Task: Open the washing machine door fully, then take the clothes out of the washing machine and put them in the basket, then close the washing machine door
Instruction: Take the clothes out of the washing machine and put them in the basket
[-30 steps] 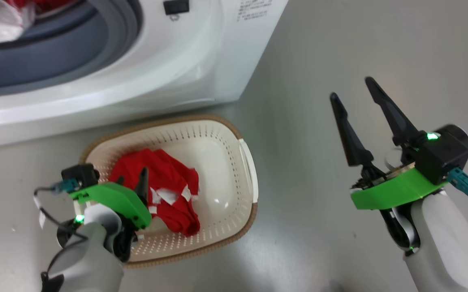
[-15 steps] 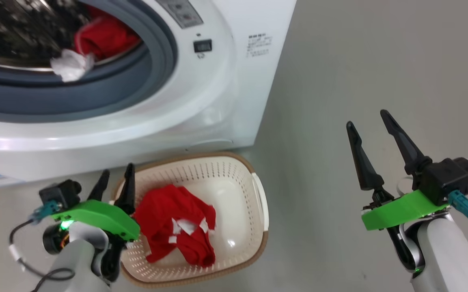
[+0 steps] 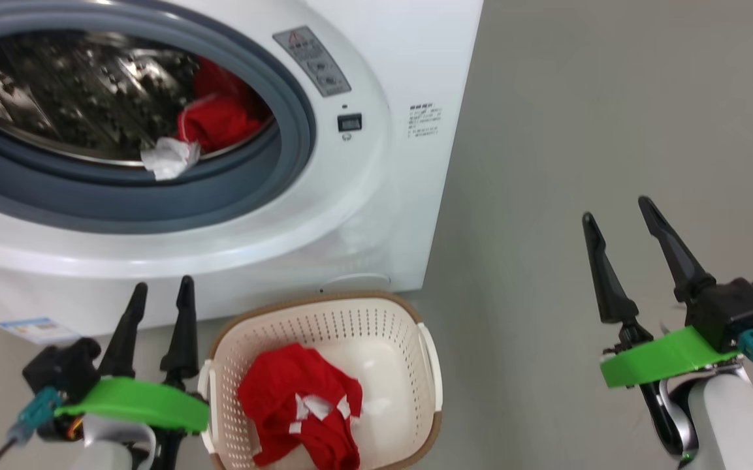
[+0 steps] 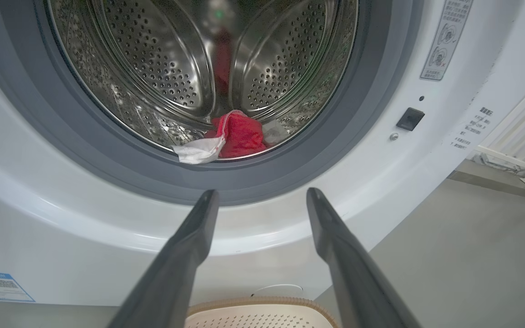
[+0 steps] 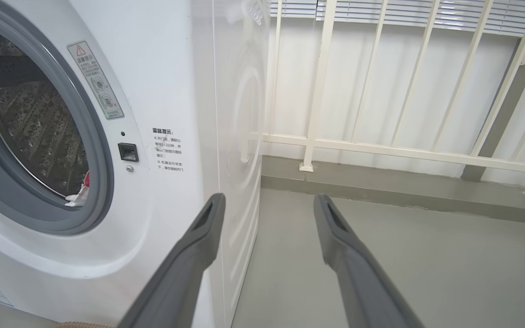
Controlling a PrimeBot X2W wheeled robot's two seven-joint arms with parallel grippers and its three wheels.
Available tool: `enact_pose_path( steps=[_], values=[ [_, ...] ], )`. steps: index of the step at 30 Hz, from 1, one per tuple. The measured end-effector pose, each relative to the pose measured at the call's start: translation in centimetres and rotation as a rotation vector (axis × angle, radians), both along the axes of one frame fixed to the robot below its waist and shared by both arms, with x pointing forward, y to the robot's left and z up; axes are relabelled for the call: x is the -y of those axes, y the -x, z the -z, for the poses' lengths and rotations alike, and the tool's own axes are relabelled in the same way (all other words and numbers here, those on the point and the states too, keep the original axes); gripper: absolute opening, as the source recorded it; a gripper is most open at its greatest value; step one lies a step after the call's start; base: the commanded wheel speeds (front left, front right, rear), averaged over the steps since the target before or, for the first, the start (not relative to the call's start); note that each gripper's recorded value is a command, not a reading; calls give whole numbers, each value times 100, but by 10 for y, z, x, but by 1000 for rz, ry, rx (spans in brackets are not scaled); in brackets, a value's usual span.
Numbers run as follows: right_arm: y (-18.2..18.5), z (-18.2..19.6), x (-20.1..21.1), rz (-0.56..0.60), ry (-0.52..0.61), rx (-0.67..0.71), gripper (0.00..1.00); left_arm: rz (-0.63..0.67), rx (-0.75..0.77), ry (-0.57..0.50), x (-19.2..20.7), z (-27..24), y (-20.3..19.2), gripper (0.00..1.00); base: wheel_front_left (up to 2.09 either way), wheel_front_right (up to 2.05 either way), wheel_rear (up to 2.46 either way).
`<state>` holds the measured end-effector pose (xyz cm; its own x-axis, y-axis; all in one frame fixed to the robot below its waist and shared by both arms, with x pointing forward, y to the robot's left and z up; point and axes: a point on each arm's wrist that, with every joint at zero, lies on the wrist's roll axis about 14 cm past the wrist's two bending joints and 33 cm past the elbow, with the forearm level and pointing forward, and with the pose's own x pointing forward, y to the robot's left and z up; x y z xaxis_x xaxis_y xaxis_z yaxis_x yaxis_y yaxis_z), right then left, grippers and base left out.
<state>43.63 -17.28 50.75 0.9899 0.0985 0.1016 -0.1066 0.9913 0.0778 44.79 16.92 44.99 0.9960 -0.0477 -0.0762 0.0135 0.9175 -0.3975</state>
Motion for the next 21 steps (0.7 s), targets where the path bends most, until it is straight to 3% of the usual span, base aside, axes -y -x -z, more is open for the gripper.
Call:
enact_pose_path(
  steps=[11, 21],
  values=[
    [32, -16, 23, 74, 10, 35, 100, -17, 154, -119, -12, -51, 31, 100, 0, 0, 0],
    [59, -27, 23, 81, 1, 67, 100, -50, 178, -171, -26, -60, 65, 100, 0, 0, 0]
  ],
)
